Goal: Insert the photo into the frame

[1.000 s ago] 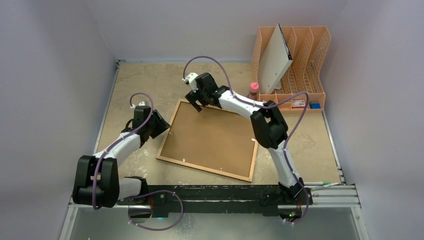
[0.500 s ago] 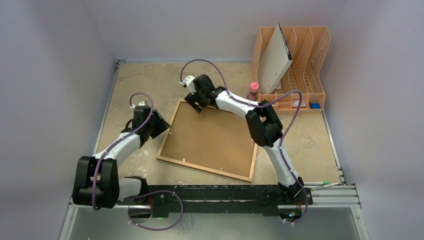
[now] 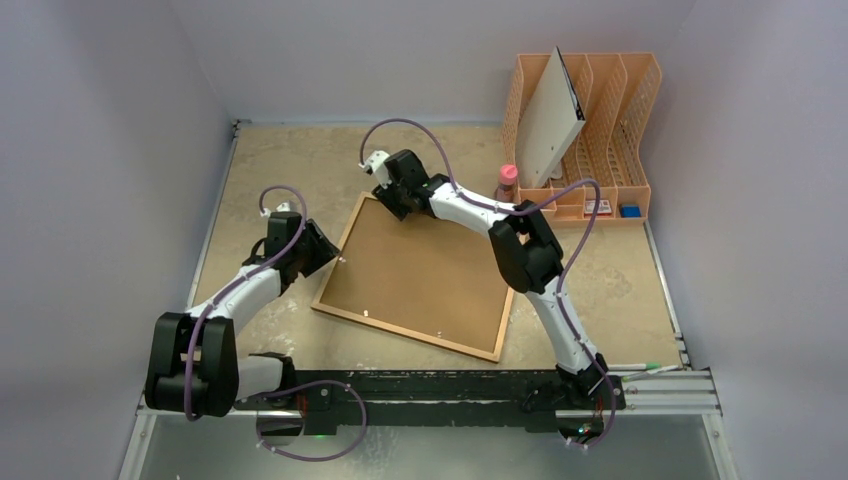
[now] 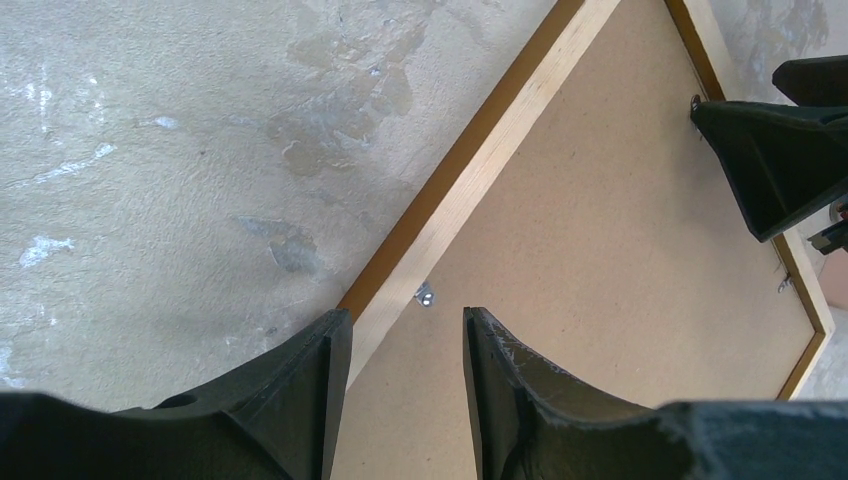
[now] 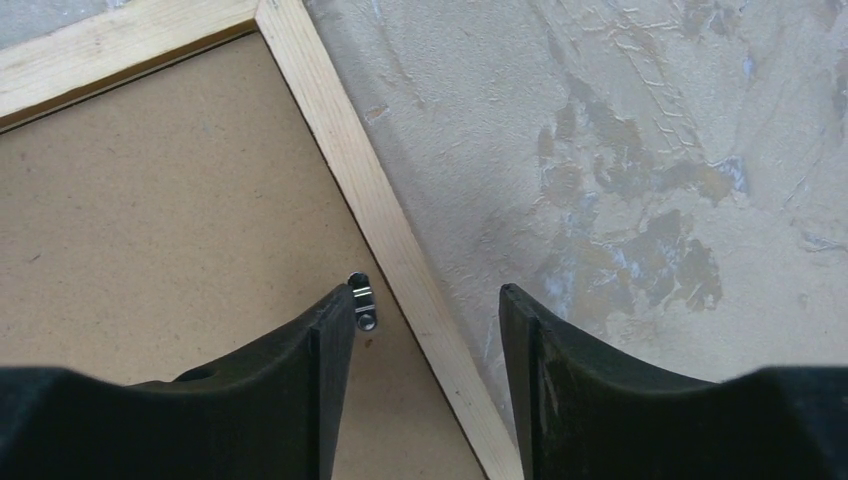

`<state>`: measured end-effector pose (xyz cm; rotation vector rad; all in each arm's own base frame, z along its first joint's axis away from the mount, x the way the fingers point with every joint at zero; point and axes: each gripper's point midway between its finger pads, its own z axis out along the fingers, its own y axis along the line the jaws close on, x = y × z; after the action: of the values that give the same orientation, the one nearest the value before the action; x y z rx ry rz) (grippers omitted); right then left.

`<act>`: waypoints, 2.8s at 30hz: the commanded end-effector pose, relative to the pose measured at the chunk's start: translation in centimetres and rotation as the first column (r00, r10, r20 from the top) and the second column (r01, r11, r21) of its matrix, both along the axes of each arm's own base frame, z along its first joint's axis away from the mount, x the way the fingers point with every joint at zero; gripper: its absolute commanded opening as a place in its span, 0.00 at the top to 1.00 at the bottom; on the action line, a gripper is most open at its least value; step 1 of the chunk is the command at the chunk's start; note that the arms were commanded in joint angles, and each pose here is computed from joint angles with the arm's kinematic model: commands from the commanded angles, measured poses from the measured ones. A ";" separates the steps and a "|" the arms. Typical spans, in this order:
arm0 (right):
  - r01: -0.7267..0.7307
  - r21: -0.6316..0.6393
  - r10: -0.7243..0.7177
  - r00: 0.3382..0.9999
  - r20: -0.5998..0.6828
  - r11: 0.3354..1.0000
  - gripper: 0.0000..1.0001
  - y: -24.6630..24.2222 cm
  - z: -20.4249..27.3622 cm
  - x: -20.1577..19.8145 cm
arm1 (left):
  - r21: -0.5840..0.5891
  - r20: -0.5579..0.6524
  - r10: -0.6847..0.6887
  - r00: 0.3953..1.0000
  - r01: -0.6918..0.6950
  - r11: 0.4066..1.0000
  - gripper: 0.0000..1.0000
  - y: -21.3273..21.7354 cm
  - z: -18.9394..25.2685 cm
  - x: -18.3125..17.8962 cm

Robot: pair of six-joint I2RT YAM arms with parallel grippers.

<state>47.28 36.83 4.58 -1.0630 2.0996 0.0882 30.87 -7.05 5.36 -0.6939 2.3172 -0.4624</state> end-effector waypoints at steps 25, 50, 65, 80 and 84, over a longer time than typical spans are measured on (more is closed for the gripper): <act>0.061 0.023 -0.059 0.997 -0.050 0.998 0.41 -2.3 -1.6 1.0 | 0.044 -0.038 0.003 0.999 -0.001 0.999 0.53 0.6 -1.4 -0.8; -0.042 0.244 0.105 0.962 -0.251 0.969 0.24 -1.9 -0.7 -1.2 | 0.050 -0.040 0.006 0.999 -0.004 0.999 0.53 0.7 -1.4 -1.1; 0.031 0.186 0.011 0.975 -0.224 0.982 0.42 -3.3 -1.3 0.0 | 0.050 -0.043 0.005 0.999 -0.003 0.999 0.53 0.7 -1.5 -1.0; 0.057 0.225 -0.011 0.980 -0.201 0.973 0.81 -2.9 -0.1 0.7 | 0.054 -0.034 0.010 0.999 -0.008 0.999 0.53 0.8 -1.0 -0.8; 0.053 0.291 0.001 0.983 -0.182 0.955 0.81 -2.0 2.2 0.9 | 0.051 -0.030 0.009 1.000 -0.007 0.999 0.53 0.7 -0.9 -0.7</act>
<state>47.33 35.81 3.73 -0.9701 2.1856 0.4931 29.56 -6.33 3.58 -0.7113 2.3790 -0.3926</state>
